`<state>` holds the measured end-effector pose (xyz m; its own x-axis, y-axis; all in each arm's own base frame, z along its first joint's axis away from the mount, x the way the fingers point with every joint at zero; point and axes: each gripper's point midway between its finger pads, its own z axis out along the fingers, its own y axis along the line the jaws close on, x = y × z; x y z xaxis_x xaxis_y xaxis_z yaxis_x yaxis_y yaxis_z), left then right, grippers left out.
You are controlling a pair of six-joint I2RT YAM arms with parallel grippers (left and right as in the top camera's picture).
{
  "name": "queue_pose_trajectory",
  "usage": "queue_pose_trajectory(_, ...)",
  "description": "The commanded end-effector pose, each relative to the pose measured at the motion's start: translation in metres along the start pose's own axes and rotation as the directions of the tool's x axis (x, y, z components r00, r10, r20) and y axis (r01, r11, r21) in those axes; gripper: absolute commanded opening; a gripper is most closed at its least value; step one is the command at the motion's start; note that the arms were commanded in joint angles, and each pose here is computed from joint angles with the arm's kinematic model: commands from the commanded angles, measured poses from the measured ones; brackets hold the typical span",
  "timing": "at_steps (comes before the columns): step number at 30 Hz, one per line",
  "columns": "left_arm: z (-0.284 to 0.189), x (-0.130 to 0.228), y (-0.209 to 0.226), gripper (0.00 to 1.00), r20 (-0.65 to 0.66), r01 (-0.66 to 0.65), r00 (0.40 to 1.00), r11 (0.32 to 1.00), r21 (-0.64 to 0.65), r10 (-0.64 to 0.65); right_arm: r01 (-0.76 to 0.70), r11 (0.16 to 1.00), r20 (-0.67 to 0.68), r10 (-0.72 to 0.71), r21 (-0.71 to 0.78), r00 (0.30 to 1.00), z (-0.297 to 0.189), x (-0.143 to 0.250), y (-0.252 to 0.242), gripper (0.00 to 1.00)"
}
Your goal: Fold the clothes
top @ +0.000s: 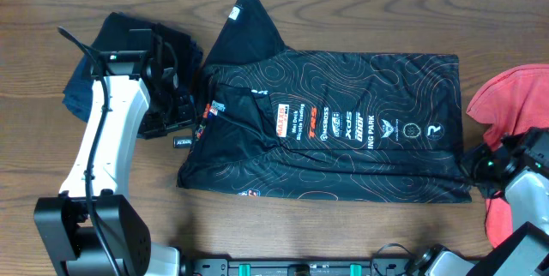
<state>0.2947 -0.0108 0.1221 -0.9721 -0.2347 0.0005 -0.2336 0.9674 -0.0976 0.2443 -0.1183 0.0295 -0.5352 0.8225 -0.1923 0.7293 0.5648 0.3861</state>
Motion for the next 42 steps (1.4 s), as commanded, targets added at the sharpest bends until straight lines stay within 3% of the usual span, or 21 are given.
queue_pose_trajectory(1,-0.006,-0.005,0.0,0.62,0.025,-0.016,1.0,1.0,0.004,0.016,0.011,0.999,0.018,-0.011,-0.032,1.0,-0.006,-0.006,0.012,0.01)
queue_pose_trajectory(2,-0.006,-0.004,0.0,0.62,0.025,-0.016,1.0,1.0,0.004,0.016,0.011,1.0,0.021,-0.011,-0.018,1.0,-0.006,-0.006,0.009,0.08)
queue_pose_trajectory(4,-0.006,-0.004,0.0,0.62,0.024,-0.016,1.0,1.0,0.004,0.016,0.029,0.999,0.025,-0.03,0.029,0.999,-0.006,-0.006,0.001,0.36)
queue_pose_trajectory(14,-0.006,-0.006,0.0,0.63,0.031,-0.017,0.999,1.0,0.005,0.017,0.016,0.993,-0.007,-0.016,0.113,1.0,0.014,0.001,-0.021,0.4)
queue_pose_trajectory(19,-0.006,-0.006,0.0,0.63,0.031,-0.017,0.999,1.0,0.005,0.017,0.004,0.995,-0.068,0.003,0.096,0.998,0.028,0.011,-0.023,0.38)
queue_pose_trajectory(24,-0.006,-0.006,0.0,0.63,0.031,-0.017,0.999,1.0,0.005,0.017,0.003,0.998,-0.075,0.001,0.059,0.997,0.029,0.01,-0.016,0.19)
queue_pose_trajectory(29,-0.006,-0.006,0.0,0.63,0.032,-0.017,0.999,1.0,0.005,0.017,0.015,0.999,-0.033,-0.014,0.039,0.999,0.017,0.002,-0.008,0.1)
queue_pose_trajectory(38,-0.006,-0.007,0.0,0.64,0.036,-0.017,0.999,1.0,0.006,0.017,0.036,0.999,0.037,-0.037,0.015,0.999,-0.009,-0.009,0.005,0.04)
queue_pose_trajectory(42,-0.006,-0.007,0.0,0.64,0.036,-0.017,0.999,1.0,0.006,0.017,-0.021,1.0,0.04,0.021,0.006,0.999,-0.009,-0.009,0.006,0.01)
